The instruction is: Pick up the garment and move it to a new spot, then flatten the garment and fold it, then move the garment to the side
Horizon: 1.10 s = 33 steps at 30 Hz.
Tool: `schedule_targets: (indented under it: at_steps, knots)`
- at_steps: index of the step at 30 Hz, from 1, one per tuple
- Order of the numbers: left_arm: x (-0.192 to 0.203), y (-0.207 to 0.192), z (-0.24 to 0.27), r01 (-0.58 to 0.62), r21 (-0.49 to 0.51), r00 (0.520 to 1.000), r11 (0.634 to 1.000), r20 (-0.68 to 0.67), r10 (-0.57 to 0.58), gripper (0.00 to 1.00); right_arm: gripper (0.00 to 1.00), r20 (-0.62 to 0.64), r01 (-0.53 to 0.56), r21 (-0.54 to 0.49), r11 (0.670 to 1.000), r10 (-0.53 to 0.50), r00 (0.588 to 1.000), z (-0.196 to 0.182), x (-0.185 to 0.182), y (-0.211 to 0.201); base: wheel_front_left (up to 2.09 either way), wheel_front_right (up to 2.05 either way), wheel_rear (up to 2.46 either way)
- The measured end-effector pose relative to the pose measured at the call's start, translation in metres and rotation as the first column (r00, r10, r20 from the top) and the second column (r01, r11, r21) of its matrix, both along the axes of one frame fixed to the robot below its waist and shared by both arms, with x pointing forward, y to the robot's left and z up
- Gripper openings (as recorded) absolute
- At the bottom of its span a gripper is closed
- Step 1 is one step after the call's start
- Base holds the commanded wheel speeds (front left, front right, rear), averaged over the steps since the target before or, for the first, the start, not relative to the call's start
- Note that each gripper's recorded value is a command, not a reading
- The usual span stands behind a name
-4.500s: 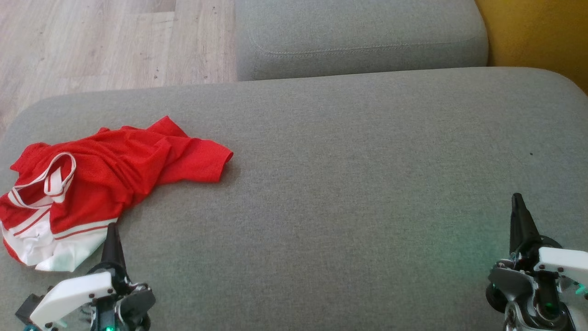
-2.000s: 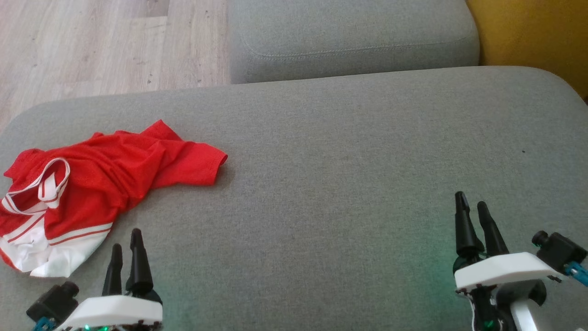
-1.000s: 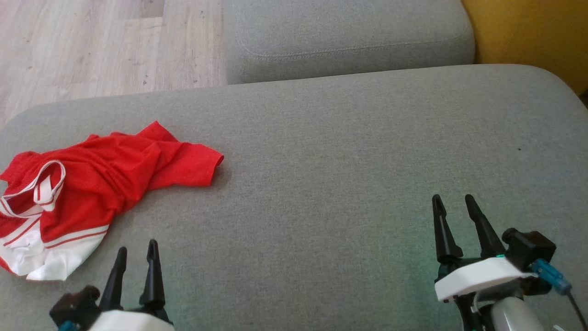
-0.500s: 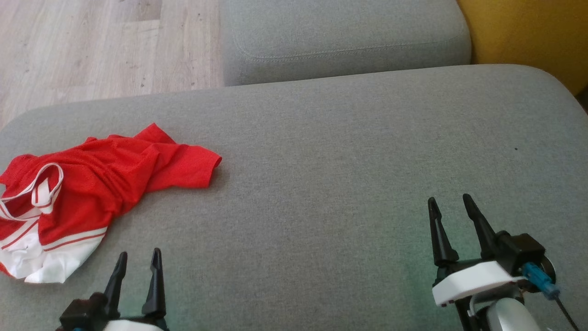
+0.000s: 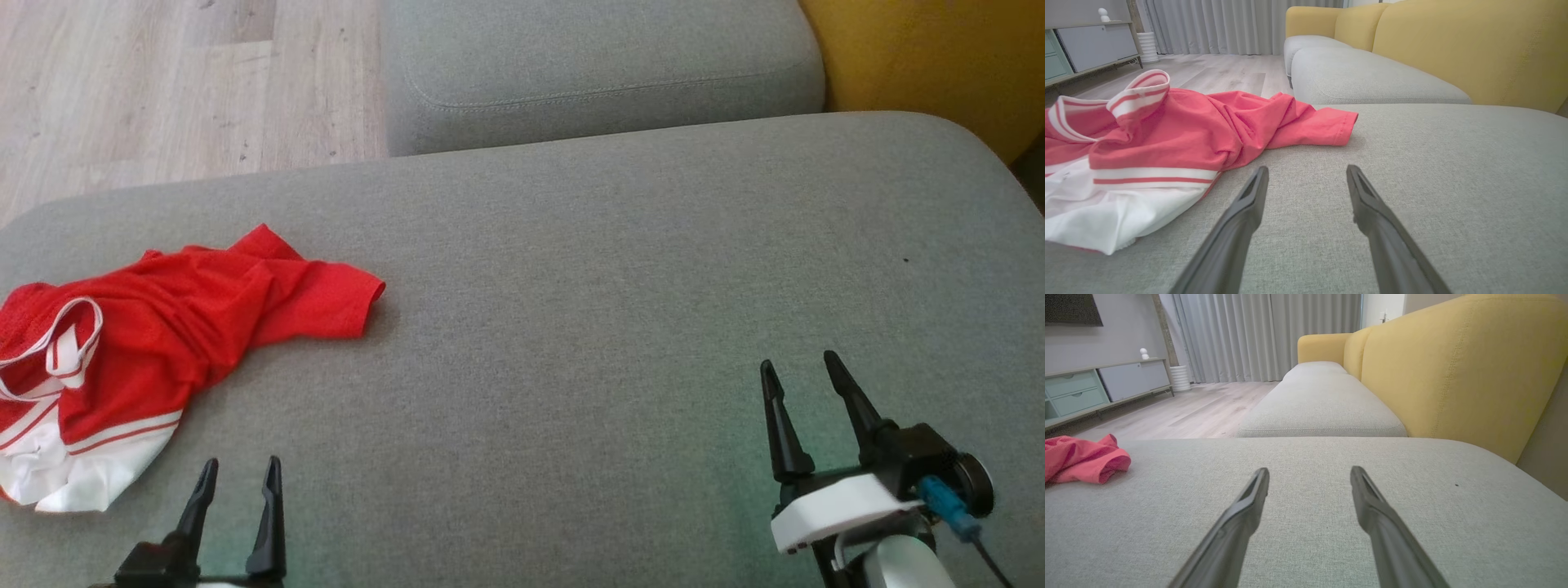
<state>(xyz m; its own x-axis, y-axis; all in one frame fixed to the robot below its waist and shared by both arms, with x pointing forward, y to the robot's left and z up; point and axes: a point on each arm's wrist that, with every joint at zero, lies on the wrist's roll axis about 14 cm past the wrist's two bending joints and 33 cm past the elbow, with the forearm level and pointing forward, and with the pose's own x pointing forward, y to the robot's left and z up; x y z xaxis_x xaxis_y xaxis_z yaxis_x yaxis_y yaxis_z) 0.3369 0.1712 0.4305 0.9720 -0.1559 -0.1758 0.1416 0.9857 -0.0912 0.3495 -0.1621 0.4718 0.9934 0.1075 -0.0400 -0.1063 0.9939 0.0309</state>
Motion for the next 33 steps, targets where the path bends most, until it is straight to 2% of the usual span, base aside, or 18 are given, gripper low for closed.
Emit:
schedule_targets:
  at_steps: [9,33]
  knots:
    - [0.001,0.008,0.0,-0.014,0.022,1.0,1.0,0.005,0.014,1.0,1.0,-0.004,-0.001,-0.019,1.0,0.001,1.0,-0.003,-0.001,-0.001,0.0,0.0,0.0]
    - [0.0,0.012,-0.001,-0.035,-0.006,0.999,0.999,-0.001,0.035,1.0,1.0,-0.026,0.007,-0.003,1.0,-0.007,1.0,-0.009,-0.003,-0.002,0.0,0.0,0.0]
